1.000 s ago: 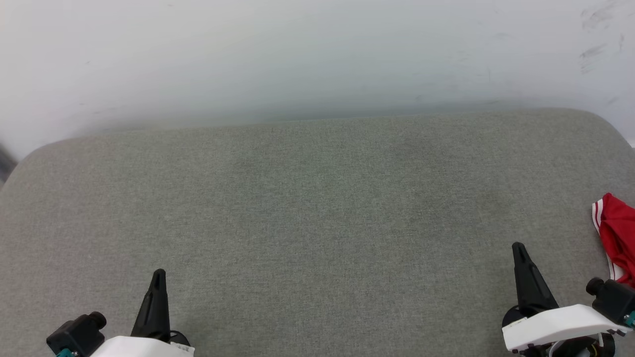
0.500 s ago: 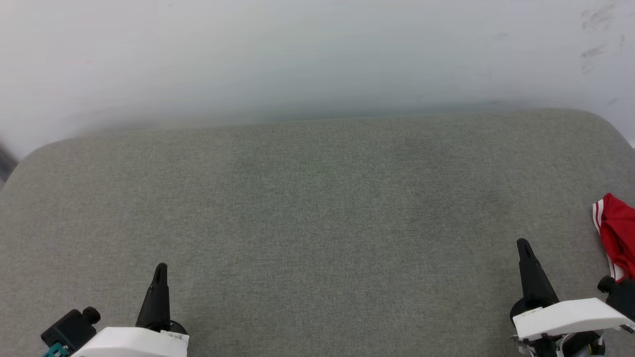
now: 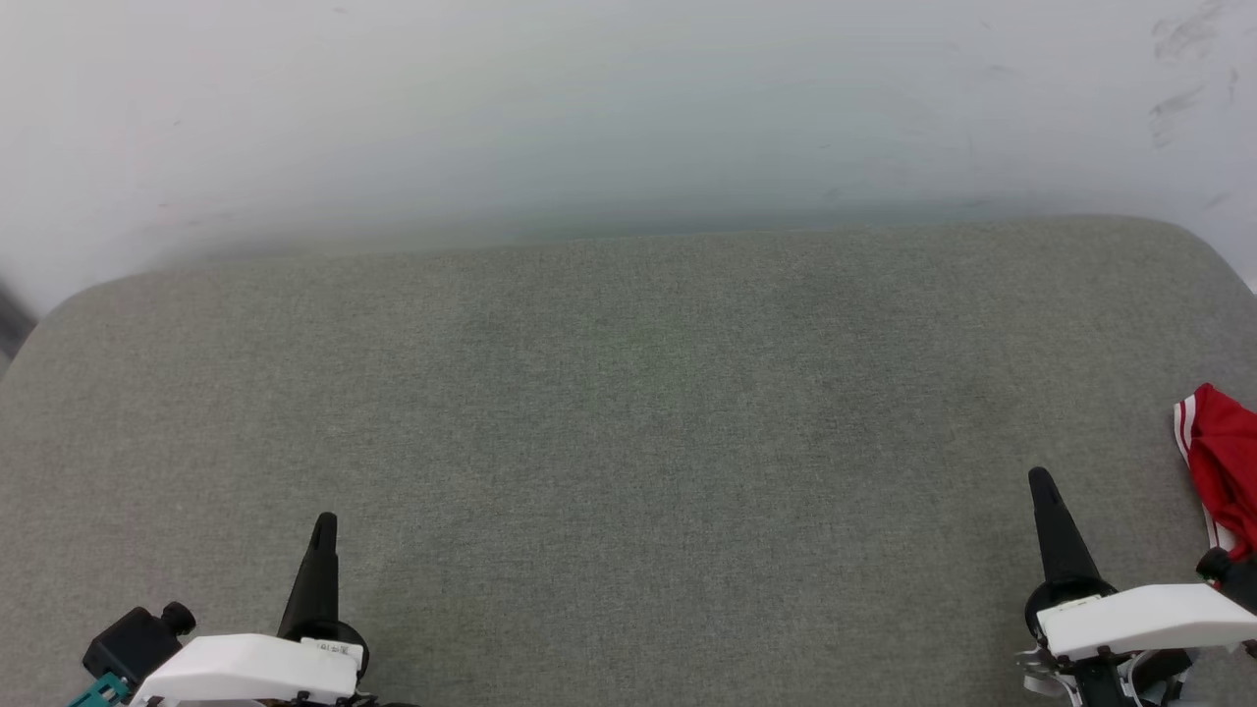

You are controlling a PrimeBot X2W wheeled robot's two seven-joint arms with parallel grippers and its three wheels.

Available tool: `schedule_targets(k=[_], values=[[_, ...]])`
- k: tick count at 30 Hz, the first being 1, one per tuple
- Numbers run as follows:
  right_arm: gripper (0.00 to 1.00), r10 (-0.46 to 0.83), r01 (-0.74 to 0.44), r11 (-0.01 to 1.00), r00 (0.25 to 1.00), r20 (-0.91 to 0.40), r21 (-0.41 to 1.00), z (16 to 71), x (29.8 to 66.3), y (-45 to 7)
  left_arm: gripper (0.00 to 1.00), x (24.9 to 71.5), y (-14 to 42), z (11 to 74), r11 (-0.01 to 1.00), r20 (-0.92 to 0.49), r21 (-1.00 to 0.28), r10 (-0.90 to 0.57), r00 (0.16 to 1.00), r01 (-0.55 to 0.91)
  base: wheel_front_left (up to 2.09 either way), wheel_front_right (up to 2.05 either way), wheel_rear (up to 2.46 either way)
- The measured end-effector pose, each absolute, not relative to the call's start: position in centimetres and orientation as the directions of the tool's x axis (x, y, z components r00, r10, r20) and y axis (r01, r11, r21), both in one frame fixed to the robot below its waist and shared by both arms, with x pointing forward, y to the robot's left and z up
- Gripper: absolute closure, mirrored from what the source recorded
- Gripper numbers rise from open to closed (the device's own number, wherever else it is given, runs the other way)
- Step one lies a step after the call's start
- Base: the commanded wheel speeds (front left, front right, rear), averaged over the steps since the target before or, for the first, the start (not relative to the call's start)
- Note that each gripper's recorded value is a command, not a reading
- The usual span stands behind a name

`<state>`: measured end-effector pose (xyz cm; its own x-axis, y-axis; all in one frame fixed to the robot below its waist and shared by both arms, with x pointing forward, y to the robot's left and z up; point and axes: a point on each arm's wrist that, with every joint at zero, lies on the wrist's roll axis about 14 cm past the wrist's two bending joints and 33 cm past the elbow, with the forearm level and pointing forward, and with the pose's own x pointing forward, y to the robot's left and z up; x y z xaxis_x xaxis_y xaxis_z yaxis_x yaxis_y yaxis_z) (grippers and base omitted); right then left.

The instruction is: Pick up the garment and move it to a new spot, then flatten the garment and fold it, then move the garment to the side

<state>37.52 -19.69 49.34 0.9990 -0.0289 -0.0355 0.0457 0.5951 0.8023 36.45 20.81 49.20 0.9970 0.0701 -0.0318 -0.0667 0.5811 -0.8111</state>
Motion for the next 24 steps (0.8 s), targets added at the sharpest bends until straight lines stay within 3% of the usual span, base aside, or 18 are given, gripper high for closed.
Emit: schedule_targets(k=[24], values=[[1.00, -0.020, 0.045, 0.375, 0.999, -0.041, 0.926, 49.61, 38.05, -19.91, 1.00, 37.38, 20.50, 49.39, 0.363, -0.042, -0.930, 0.045, 0.998, -0.055, 0.00, 0.00, 0.00]])
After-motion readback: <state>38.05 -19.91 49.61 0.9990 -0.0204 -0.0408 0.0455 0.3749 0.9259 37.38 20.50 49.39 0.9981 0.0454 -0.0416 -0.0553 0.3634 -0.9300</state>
